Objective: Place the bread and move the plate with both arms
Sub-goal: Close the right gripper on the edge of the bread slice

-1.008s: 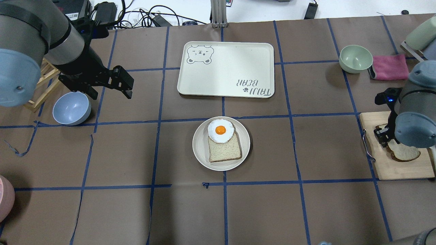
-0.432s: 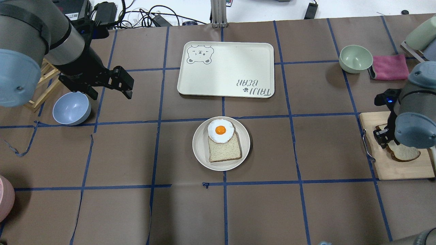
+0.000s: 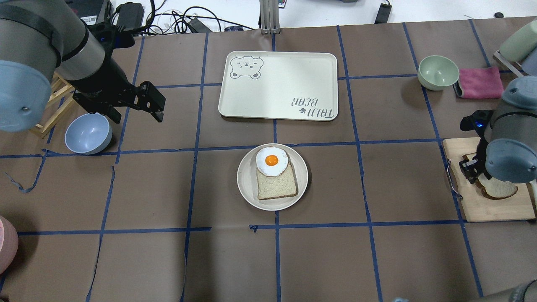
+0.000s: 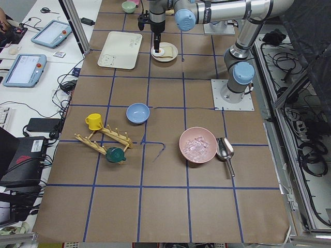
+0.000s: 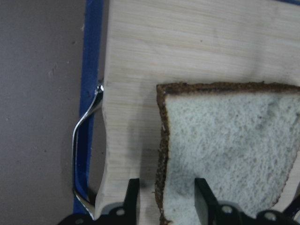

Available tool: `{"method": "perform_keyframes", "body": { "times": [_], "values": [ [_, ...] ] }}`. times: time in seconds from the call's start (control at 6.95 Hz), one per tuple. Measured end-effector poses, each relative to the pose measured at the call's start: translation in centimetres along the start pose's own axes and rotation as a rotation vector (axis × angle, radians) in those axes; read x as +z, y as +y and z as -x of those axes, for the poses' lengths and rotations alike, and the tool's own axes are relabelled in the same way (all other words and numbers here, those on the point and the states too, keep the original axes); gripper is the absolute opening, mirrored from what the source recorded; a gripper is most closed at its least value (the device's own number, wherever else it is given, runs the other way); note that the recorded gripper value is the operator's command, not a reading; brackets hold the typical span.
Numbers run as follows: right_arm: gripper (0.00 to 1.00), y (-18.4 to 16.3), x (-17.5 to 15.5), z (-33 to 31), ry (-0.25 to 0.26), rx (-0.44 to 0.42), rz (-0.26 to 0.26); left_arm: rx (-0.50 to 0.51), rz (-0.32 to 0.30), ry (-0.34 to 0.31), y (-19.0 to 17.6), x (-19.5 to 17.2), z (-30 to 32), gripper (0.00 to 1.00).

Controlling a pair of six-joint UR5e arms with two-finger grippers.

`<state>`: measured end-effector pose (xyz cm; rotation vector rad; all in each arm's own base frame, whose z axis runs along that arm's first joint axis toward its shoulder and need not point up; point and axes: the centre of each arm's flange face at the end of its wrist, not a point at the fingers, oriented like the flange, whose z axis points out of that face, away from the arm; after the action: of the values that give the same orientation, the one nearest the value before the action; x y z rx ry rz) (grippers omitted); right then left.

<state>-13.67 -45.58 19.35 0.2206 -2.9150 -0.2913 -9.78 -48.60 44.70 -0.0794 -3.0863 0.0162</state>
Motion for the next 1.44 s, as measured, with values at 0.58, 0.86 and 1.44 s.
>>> {"method": "perform_keyframes", "body": {
  "times": [0.58,0.86,1.44],
  "values": [
    [0.00,0.1,0.1,-0.1,0.010,0.006,0.009,0.004,0.003,-0.002,0.0,0.1,-0.1,1.00],
    [0.00,0.0,0.0,-0.2,0.014,0.017,0.009,0.000,0.002,-0.001,-0.1,0.1,-0.1,1.00],
    [0.00,0.7,-7.4,-0.9,0.073,0.052,-0.057,0.000,0.000,0.000,-0.1,0.1,-0.1,1.00]
  ]
}}
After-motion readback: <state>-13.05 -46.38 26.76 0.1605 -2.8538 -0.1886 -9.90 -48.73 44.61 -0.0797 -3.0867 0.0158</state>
